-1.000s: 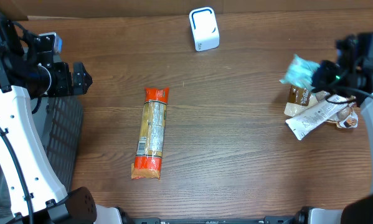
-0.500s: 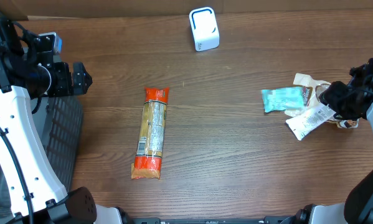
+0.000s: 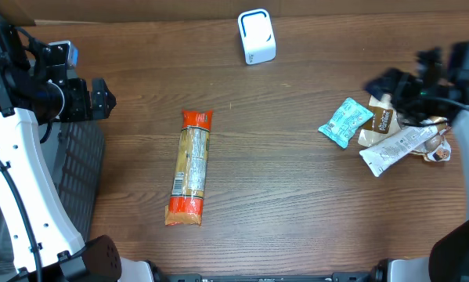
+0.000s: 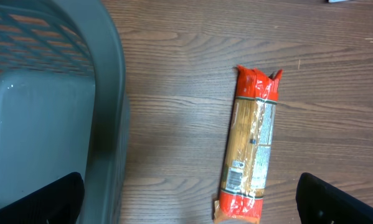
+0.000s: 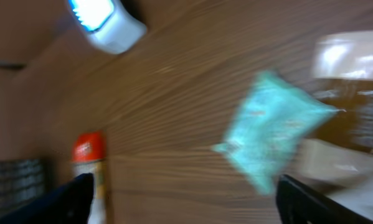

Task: Scan the item barcode
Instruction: 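Reach the right gripper over to the spaghetti package, then grasp the spaghetti package with the right gripper and lift it, then carry the spaghetti package up to the white scanner, then hold the spaghetti package in front of the white scanner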

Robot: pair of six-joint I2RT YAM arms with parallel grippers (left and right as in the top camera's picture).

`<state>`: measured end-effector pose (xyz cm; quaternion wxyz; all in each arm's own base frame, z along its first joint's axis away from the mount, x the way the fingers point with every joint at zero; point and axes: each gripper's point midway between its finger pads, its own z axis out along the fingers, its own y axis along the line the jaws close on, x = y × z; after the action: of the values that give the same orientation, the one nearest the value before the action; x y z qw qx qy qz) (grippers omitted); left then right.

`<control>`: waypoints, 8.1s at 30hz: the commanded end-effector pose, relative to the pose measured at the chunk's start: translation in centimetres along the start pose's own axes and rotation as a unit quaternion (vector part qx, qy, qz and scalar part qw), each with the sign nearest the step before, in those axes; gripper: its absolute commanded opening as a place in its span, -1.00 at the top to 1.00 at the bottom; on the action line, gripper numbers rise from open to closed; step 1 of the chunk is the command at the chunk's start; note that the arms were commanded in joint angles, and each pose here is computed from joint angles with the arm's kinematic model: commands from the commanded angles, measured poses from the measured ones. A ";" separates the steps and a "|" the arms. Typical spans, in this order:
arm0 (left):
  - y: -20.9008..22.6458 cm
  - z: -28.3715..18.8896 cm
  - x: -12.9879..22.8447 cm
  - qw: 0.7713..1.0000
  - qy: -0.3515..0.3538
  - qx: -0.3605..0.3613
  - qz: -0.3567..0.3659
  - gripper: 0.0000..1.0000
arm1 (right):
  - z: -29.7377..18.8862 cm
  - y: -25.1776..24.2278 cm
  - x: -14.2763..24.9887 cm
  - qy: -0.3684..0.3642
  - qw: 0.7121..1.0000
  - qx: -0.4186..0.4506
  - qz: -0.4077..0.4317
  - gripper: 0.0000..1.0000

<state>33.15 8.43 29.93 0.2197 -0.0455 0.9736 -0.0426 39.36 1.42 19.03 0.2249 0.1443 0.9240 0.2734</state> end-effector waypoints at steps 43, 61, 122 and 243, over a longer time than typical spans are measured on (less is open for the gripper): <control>-0.3 0.2 -0.1 1.000 -0.001 0.008 0.011 -0.99 | 29.2 18.8 30.9 0.246 0.960 -0.057 -0.121 0.44; -0.3 0.2 -0.1 1.000 -0.001 0.008 0.011 -0.99 | 18.8 19.9 20.6 0.169 0.940 0.014 -0.297 0.93; -0.3 0.2 -0.1 1.000 -0.001 0.008 0.011 -0.99 | 18.6 7.4 24.4 0.382 0.875 -0.024 -0.296 0.08; -0.3 0.2 -0.1 1.000 -0.001 0.008 0.011 -0.99 | 7.8 33.7 -7.3 -0.373 0.522 0.192 -0.743 0.93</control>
<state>33.15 8.43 29.92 0.2196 -0.0454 0.9736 -0.0426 56.88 31.48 13.59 0.4714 -0.6466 0.5344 -0.2725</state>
